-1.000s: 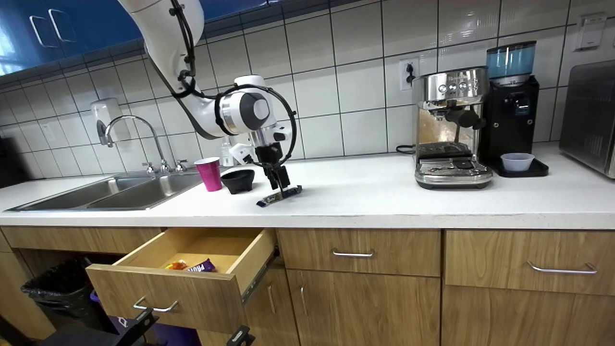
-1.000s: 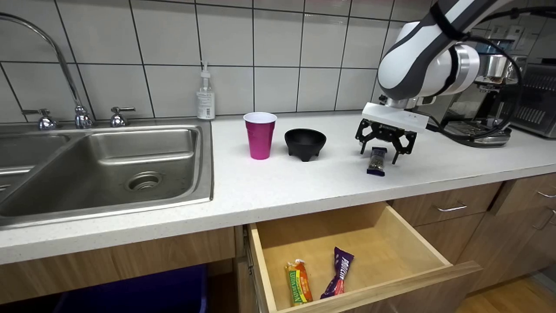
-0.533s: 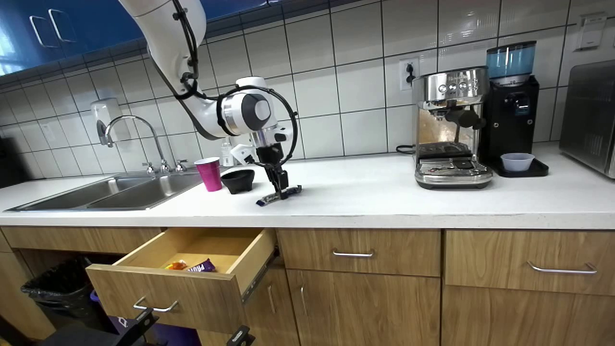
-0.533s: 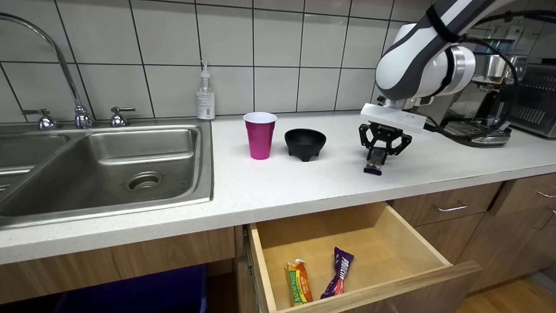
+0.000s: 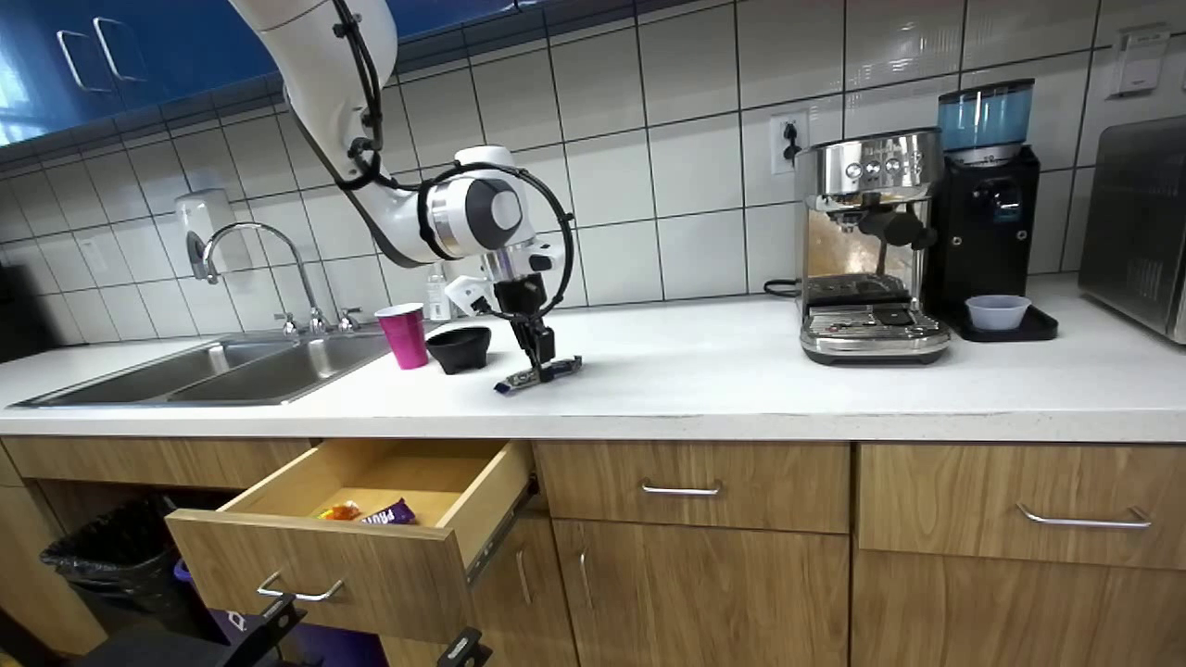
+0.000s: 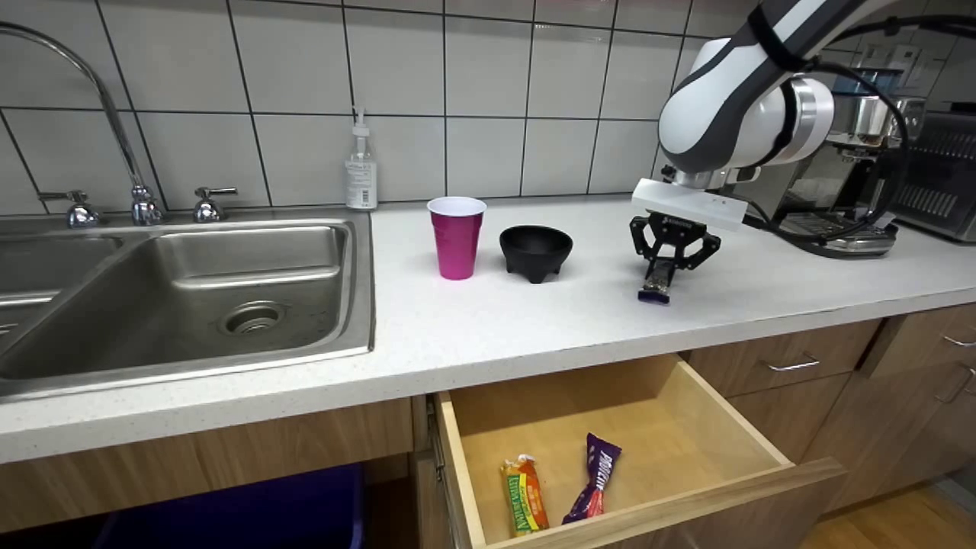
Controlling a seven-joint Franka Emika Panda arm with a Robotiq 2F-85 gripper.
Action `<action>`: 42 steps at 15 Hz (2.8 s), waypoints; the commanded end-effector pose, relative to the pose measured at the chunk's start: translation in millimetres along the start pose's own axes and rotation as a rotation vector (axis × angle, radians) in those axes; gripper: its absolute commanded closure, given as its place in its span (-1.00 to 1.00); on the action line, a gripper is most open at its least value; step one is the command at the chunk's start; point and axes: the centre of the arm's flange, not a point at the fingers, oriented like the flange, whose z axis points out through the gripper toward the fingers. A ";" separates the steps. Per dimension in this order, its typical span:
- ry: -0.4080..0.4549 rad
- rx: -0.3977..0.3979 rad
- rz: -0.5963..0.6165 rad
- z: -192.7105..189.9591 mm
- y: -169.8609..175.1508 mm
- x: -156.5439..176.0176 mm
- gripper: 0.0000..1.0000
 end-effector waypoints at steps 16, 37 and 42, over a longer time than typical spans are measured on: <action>0.007 0.036 -0.098 -56.3 8.8 -84.8 0.85; 0.016 0.062 0.035 -51.6 30.4 -219.2 0.85; 0.030 0.067 0.098 -52.0 32.5 -245.4 0.85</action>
